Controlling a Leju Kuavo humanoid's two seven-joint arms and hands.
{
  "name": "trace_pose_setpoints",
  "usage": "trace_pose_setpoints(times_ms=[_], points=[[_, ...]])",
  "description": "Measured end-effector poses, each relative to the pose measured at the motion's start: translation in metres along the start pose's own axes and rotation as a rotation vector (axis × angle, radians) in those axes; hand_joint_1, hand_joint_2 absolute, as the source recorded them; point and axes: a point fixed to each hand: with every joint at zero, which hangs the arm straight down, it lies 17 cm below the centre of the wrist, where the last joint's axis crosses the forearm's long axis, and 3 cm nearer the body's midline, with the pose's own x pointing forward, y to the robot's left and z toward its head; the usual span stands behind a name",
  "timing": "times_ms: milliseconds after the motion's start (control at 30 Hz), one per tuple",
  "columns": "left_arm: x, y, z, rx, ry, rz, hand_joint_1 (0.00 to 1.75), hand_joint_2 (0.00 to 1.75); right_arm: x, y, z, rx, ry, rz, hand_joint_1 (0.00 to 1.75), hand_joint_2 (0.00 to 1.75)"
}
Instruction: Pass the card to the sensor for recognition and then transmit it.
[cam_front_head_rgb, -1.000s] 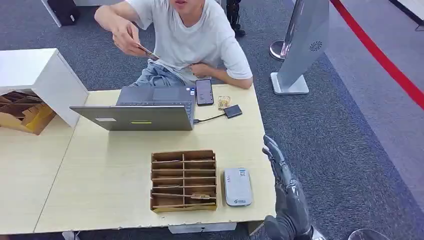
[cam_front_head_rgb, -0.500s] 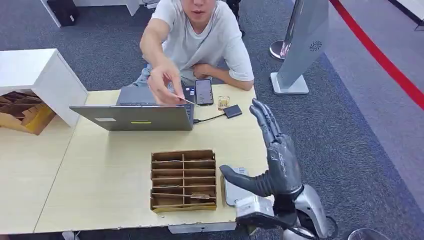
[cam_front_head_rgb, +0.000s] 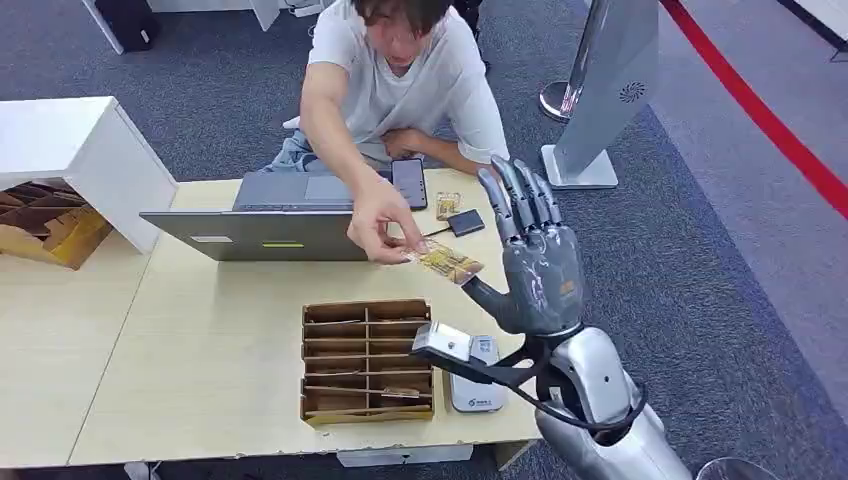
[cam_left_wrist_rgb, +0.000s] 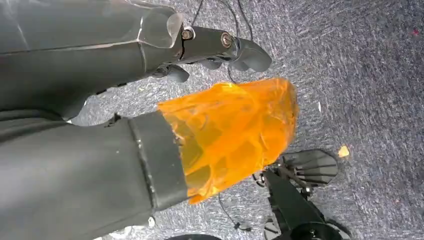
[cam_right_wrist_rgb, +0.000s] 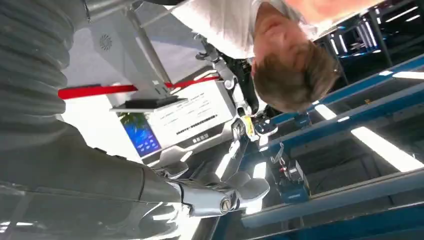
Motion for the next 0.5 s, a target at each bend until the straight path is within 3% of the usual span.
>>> trace_pose_setpoints(times_ms=[467,500], points=[[0.001,-0.002,0.000,-0.002,0.001,0.005,0.00,0.00,-0.005,0.013,0.004,0.026,0.015,0.030,0.00,1.75],[0.001,-0.002,0.000,-0.002,0.000,0.005,0.00,0.00,-0.005,0.013,0.004,0.026,0.016,0.030,1.34,1.75]])
